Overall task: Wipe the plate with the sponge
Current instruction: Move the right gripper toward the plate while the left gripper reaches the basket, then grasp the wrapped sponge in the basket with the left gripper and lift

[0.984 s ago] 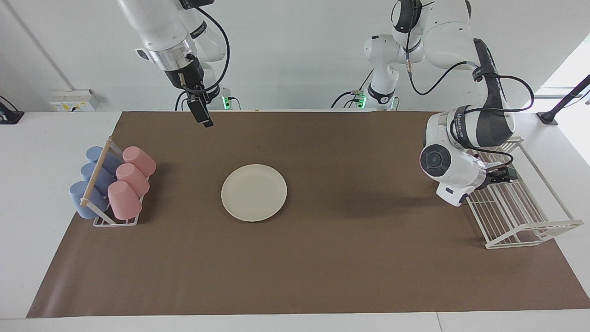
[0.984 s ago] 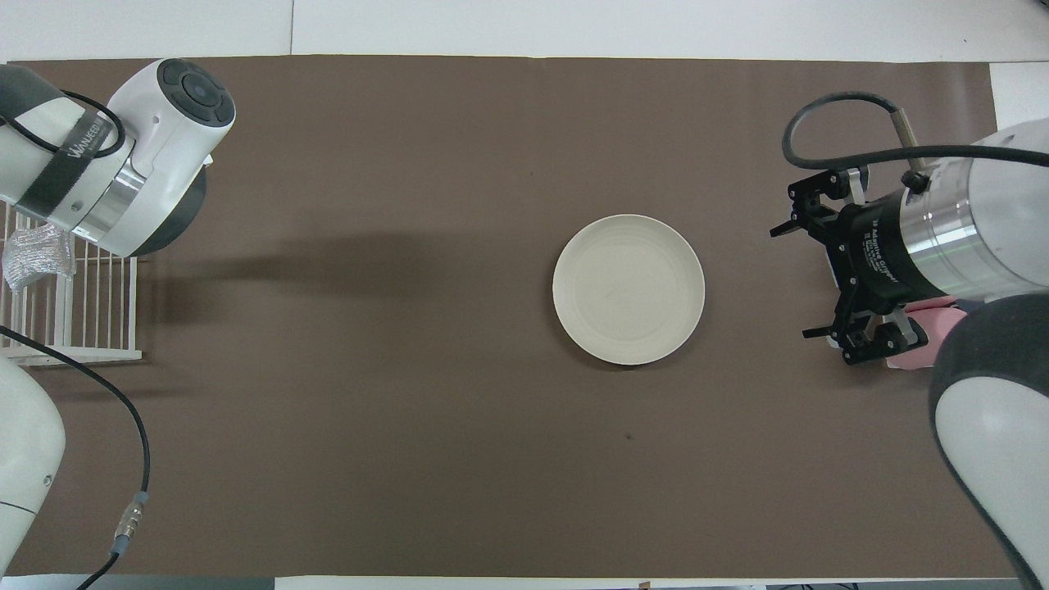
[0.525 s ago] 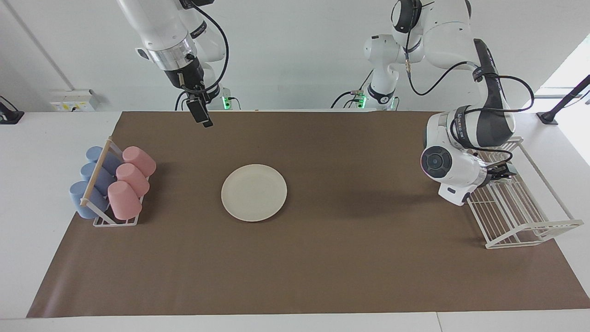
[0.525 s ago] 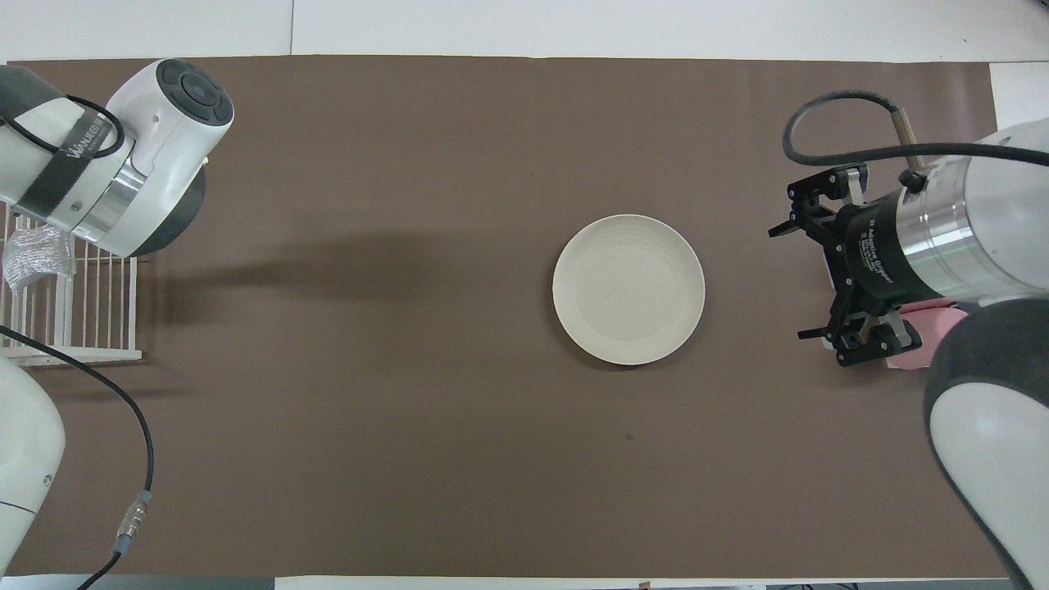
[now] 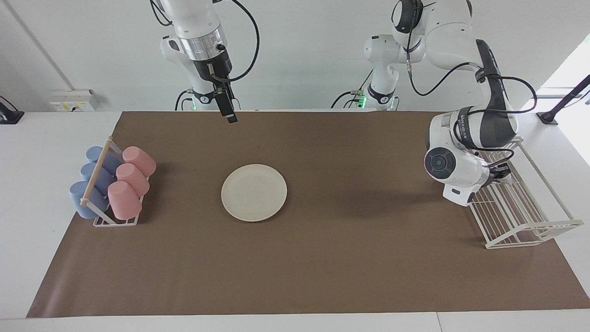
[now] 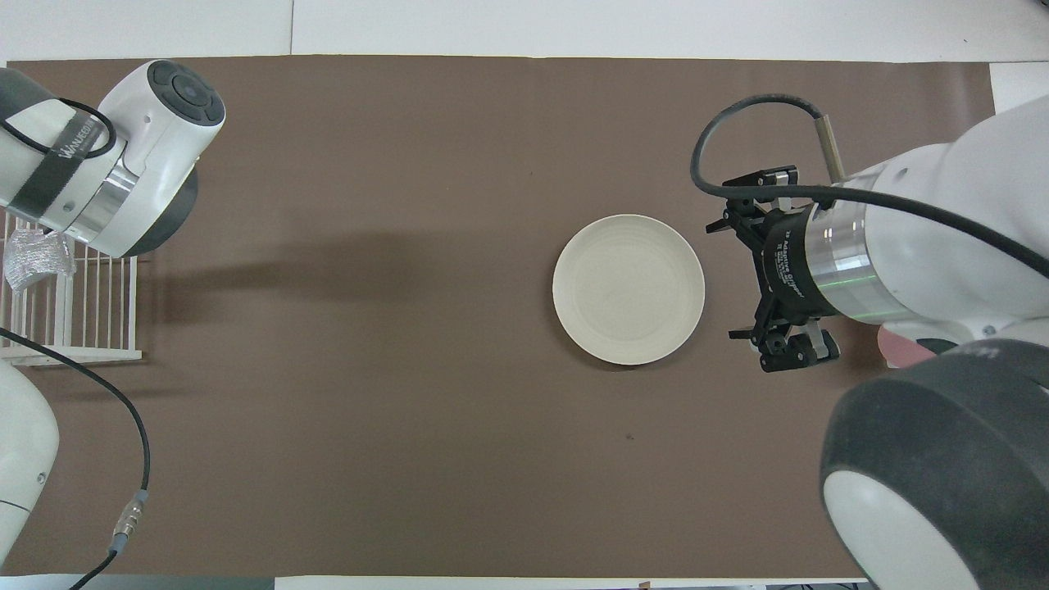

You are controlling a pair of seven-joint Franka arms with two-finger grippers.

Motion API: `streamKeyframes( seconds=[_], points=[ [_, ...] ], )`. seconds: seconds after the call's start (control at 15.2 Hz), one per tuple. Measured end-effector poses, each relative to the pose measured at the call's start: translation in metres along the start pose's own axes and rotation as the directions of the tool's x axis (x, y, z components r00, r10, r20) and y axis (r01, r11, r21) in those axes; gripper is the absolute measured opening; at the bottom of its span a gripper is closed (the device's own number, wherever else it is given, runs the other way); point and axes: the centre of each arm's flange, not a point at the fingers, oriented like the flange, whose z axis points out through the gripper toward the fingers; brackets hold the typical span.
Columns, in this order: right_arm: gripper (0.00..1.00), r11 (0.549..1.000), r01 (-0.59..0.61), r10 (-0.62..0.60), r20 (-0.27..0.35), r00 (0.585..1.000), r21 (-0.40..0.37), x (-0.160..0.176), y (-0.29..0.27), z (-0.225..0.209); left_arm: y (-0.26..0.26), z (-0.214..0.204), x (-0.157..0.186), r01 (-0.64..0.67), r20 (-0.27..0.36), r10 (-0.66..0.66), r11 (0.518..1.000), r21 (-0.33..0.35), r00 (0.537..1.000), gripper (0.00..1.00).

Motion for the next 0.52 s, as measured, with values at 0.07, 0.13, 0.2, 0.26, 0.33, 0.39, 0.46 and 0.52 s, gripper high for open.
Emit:
streamKeyframes(
  seconds=[0.07, 0.13, 0.2, 0.26, 0.33, 0.39, 0.46, 0.52],
  points=[
    [1.0, 1.0, -0.016, 0.016, 0.0, 1.0, 0.0, -0.001, 0.0, 0.0, 0.0, 0.0, 0.0, 0.002, 0.0, -0.002, 1.0, -0.003, 1.0, 0.06],
    [1.0, 1.0, -0.026, 0.026, 0.0, 1.0, 0.0, -0.005, 0.001, 0.0, 0.0, -0.001, 0.0, 0.005, 0.001, -0.005, 1.0, -0.012, 1.0, 0.06],
    [1.0, 1.0, -0.027, 0.027, 0.0, 1.0, 0.0, -0.01, 0.002, 0.0, 0.0, -0.004, 0.0, 0.014, 0.004, -0.014, 0.999, -0.037, 1.0, 0.06],
    [1.0, 1.0, -0.029, 0.029, -0.001, 1.0, 0.001, -0.016, 0.004, 0.0, -0.004, -0.009, -0.001, 0.033, 0.008, -0.033, 0.996, -0.082, 0.999, 0.06],
    [1.0, 1.0, -0.03, 0.03, -0.001, 1.0, 0.001, -0.02, 0.005, -0.001, -0.011, -0.019, -0.003, 0.058, 0.012, -0.057, 0.988, -0.142, 0.998, 0.06],
    [1.0, 0.999, -0.033, 0.033, -0.002, 0.999, -0.005, -0.021, 0.006, -0.001, -0.022, -0.031, -0.007, 0.087, 0.02, -0.085, 0.973, -0.215, 0.996, 0.06],
    [1.0, 0.999, -0.036, 0.035, -0.005, 0.999, -0.021, -0.021, 0.006, -0.001, -0.035, -0.044, -0.014, 0.117, 0.041, -0.109, 0.948, -0.296, 0.993, 0.06],
    [1.0, 0.999, -0.035, 0.035, -0.007, 0.999, -0.038, -0.022, 0.006, -0.001, -0.048, -0.057, -0.024, 0.141, 0.073, -0.123, 0.918, -0.371, 0.99, 0.06]
  ],
)
